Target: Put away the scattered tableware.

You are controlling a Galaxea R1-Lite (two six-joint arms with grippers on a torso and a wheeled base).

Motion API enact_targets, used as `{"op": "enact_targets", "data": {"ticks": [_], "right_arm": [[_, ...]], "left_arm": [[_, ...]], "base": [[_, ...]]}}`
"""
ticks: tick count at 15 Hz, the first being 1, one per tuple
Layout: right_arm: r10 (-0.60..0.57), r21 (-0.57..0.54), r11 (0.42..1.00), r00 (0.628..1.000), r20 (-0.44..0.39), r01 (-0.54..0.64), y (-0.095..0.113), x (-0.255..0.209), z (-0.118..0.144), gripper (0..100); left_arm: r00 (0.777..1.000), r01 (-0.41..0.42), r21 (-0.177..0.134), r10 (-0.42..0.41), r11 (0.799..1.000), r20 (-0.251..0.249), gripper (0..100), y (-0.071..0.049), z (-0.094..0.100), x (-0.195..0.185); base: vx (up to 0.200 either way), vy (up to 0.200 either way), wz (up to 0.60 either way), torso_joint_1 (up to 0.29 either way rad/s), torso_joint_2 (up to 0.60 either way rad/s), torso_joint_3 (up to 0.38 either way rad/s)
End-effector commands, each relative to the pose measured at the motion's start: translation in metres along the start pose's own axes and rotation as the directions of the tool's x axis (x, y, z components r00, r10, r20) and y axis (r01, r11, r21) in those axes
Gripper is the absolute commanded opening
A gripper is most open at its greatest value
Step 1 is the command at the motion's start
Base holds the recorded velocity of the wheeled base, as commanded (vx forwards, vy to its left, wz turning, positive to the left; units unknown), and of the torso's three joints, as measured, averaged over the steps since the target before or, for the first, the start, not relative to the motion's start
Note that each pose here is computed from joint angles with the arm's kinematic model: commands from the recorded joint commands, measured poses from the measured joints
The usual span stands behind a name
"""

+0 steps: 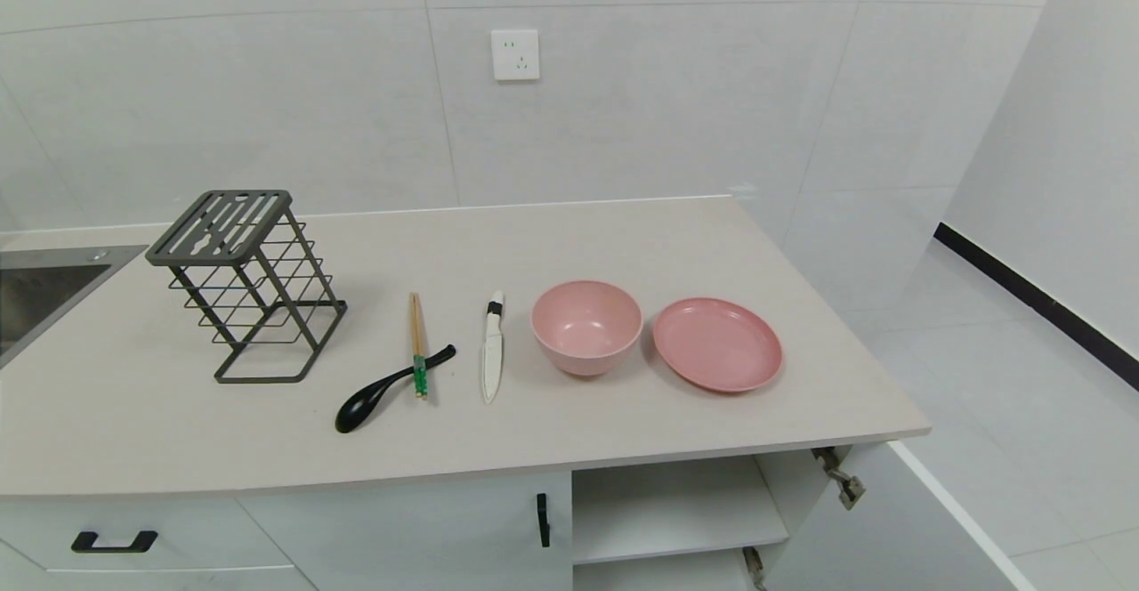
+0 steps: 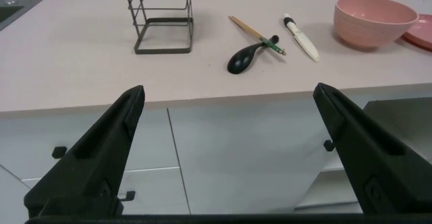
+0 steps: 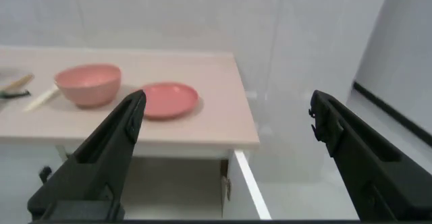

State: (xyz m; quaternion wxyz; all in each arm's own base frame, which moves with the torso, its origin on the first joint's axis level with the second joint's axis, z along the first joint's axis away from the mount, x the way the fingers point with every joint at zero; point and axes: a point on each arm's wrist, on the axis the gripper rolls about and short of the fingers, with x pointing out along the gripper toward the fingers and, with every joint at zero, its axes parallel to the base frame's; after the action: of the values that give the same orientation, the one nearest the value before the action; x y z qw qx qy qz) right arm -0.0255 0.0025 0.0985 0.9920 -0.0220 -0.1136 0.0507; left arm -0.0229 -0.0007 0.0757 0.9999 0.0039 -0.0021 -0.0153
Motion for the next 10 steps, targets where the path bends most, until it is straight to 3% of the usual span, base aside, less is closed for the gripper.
{"op": "enact_targets", "data": {"ticks": [1,3,4,5,10], "right_arm": [[0.076,0.000,0.997,0.997,0.023,-0.076,0.002,0.000,0.002,100],[0.222,0.025,0.975,0.974,-0.049,-0.222,0.005,0.000,-0.003,100],[0.230,0.028,0.973,0.971,-0.057,-0.229,0.005,0.000,-0.004,100],[0.327,0.085,0.945,0.931,-0.163,-0.317,0.006,0.005,0.008,100],[0.396,0.179,0.918,0.860,-0.322,-0.355,0.001,0.052,0.044,100]], "left_arm": [[1.000,-0.001,-0.008,0.001,1.000,-0.001,100,0.000,0.000,0.000],[1.000,-0.001,-0.009,0.001,1.000,-0.001,100,0.000,0.000,0.000],[1.000,-0.001,-0.008,0.001,1.000,-0.001,100,0.000,0.000,0.000],[1.000,-0.003,-0.009,0.003,1.000,-0.003,100,0.000,0.000,0.000],[1.000,-0.001,-0.009,0.001,1.000,-0.001,100,0.000,0.000,0.000]], "base": [[0.000,0.000,0.00,0.000,0.00,0.000],[0.000,0.000,0.00,0.000,0.00,0.000],[0.000,0.000,0.00,0.000,0.00,0.000],[0.000,0.000,0.00,0.000,0.00,0.000],[0.000,0.000,0.00,0.000,0.00,0.000]]}}
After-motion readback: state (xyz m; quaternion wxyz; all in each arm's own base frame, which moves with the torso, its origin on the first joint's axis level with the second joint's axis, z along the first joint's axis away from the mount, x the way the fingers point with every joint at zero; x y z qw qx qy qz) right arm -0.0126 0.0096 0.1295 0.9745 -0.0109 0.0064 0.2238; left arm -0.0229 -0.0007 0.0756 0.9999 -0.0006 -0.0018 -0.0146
